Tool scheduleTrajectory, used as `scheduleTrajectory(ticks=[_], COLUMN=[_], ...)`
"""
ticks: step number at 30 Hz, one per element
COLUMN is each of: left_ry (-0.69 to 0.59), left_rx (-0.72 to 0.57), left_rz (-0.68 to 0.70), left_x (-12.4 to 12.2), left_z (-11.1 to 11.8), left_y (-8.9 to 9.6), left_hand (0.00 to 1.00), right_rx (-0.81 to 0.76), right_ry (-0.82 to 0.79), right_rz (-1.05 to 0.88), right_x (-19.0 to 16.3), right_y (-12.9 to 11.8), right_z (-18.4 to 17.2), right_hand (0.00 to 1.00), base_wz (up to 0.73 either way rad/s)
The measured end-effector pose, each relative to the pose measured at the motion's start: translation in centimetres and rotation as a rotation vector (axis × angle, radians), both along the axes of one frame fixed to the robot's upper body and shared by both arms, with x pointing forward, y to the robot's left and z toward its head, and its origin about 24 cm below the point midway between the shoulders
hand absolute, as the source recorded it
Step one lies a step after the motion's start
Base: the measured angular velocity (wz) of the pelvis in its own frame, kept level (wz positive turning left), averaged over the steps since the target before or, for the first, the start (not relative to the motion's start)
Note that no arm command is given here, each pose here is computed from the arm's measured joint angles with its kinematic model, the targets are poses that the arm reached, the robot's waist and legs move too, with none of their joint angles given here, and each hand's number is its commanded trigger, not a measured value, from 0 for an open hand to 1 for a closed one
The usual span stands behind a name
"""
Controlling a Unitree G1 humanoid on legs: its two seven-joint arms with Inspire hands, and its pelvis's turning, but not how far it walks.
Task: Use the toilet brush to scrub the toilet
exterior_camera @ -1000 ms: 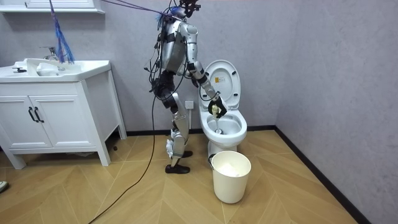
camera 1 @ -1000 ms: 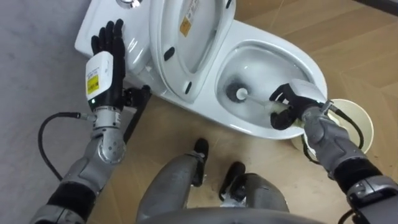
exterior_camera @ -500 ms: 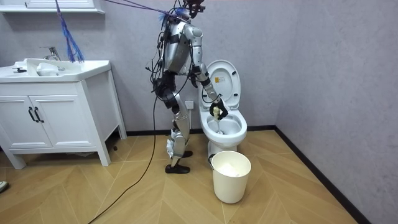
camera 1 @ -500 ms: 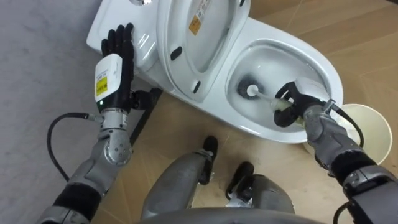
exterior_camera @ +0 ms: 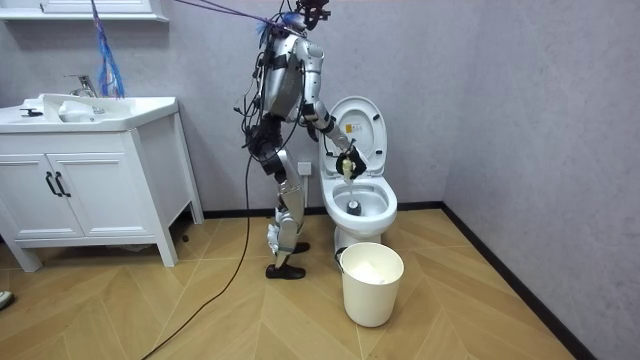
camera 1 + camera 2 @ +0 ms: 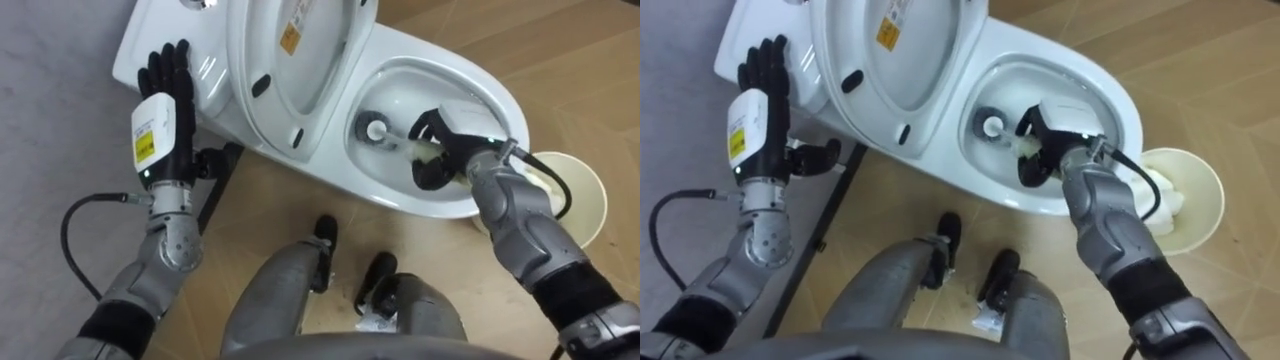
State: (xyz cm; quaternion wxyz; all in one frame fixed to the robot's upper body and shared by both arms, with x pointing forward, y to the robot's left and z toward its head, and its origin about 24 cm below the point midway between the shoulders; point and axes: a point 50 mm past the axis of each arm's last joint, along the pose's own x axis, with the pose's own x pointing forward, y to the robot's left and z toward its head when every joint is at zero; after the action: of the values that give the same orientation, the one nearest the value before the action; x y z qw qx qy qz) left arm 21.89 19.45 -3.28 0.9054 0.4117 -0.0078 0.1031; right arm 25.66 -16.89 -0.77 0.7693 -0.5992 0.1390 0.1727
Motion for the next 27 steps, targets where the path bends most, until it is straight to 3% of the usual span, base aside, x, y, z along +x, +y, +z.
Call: scheduleTrajectory(ticks=[17,22,27], left_ry=[0.048,0.053,0.014], left_rx=[0.019,0.016,0.011], left_rz=[0.023,0.003,-0.02], left_x=[-1.1,-0.9,0.0], left_z=[-0.9,-0.8,0.1], left_y=[0.0,-0.1,-0.4], left_hand=[0.0,0.0,0.0], right_rx=[-0.019,0.031,0.215], right_ry=[0.043,0.099,0.118], right_rz=[-0.001,-0.111,-0.351], right_x=[-1.2,-1.6,0.4], right_y=[-0.4,-3.1,-6.3], right_z=[-0.9,-4.1,-5.0], right_hand=[1.0,1.0,1.0], base_wz=[-0.01,0.13,0.1])
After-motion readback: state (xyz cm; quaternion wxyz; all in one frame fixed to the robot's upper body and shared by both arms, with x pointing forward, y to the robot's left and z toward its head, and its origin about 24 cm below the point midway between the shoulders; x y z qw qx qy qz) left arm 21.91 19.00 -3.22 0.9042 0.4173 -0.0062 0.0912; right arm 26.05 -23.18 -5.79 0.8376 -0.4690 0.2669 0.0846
